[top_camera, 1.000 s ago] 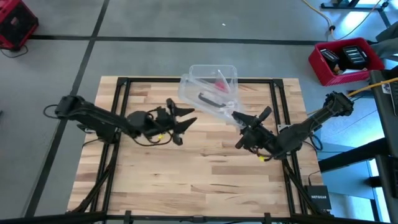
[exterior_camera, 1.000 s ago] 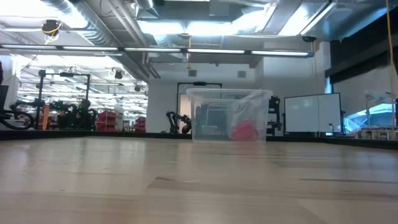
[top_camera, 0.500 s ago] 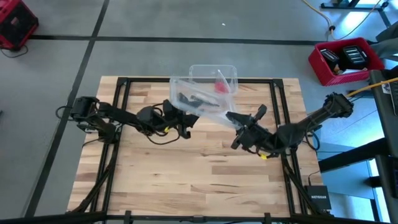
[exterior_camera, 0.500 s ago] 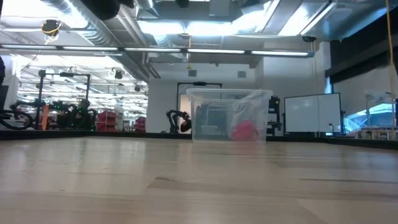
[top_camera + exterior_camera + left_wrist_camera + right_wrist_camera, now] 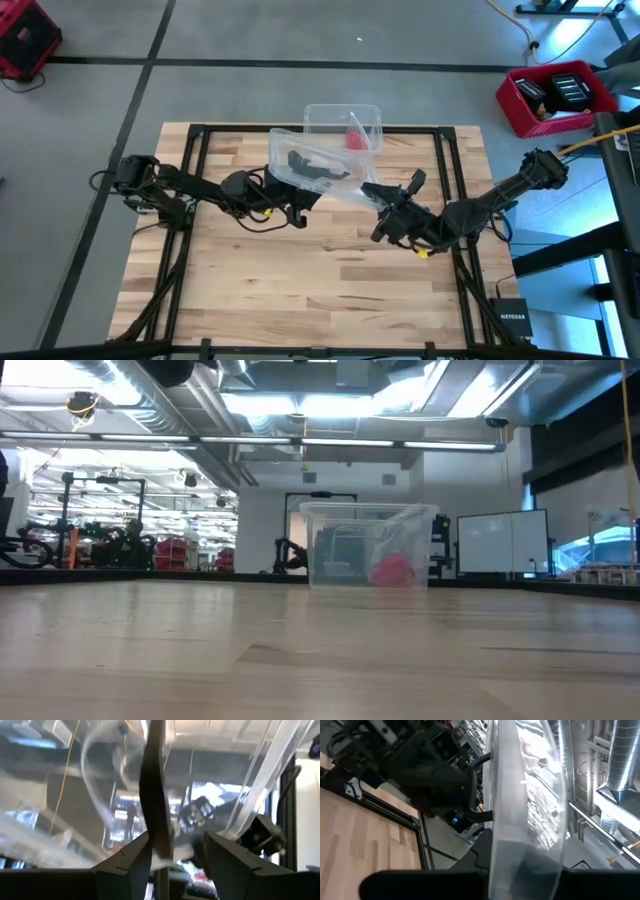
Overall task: Roll bandage
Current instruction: Close the transparent bin
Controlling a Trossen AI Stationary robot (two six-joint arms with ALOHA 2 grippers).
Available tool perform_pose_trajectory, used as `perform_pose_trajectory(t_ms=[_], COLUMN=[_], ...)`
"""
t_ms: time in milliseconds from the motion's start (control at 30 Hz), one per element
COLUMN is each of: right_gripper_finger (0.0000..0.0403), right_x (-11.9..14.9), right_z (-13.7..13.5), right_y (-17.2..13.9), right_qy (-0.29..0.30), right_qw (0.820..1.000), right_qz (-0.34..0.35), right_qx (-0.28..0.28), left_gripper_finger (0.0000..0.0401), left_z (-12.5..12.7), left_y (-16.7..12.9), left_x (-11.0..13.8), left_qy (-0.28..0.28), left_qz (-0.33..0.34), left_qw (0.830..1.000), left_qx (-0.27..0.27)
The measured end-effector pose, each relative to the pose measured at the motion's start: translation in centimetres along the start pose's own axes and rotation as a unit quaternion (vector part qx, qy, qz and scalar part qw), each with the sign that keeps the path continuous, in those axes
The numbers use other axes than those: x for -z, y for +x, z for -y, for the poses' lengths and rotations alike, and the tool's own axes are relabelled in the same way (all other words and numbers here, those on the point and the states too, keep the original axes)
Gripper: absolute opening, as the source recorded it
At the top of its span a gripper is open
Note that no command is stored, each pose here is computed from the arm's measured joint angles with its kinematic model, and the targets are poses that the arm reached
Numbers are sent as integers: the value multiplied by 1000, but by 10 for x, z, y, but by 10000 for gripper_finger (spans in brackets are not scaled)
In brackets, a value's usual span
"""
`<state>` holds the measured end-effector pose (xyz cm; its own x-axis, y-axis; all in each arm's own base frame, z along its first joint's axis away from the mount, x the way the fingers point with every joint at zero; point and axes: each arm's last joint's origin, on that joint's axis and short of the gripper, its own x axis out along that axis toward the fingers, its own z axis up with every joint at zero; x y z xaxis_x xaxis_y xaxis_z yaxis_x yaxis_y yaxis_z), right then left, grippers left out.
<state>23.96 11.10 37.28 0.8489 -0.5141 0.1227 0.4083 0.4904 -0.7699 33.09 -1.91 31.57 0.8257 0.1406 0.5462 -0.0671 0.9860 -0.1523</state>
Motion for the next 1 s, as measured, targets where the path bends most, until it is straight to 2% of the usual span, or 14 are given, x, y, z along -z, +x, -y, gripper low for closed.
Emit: perform_pose_trajectory(t_ms=[167,433,533,733,900,1000], right_gripper_finger=[31,30,31,32,51,65], right_x=[0,1,2,3,3,4], right_z=[-1,-1,-1,-2,-1,0], right_y=[0,1,3,3,3,3], right_qy=[5,15,26,28,31,47], right_qw=[1000,1000,1000,1000,999,998], right_qz=[6,8,2,2,-11,-33], right_qx=[-8,-9,-7,-8,-2,12], left_gripper_finger=[168,165,139,47,44,44], left_z=[1,3,3,4,5,3], left_y=[0,0,0,3,5,5], left_x=[-7,-7,-7,-11,-13,-12], left_qy=[8,7,6,8,15,17], left_qz=[34,32,32,40,42,37], left_qw=[999,999,999,999,998,999], left_qx=[15,35,35,35,35,15])
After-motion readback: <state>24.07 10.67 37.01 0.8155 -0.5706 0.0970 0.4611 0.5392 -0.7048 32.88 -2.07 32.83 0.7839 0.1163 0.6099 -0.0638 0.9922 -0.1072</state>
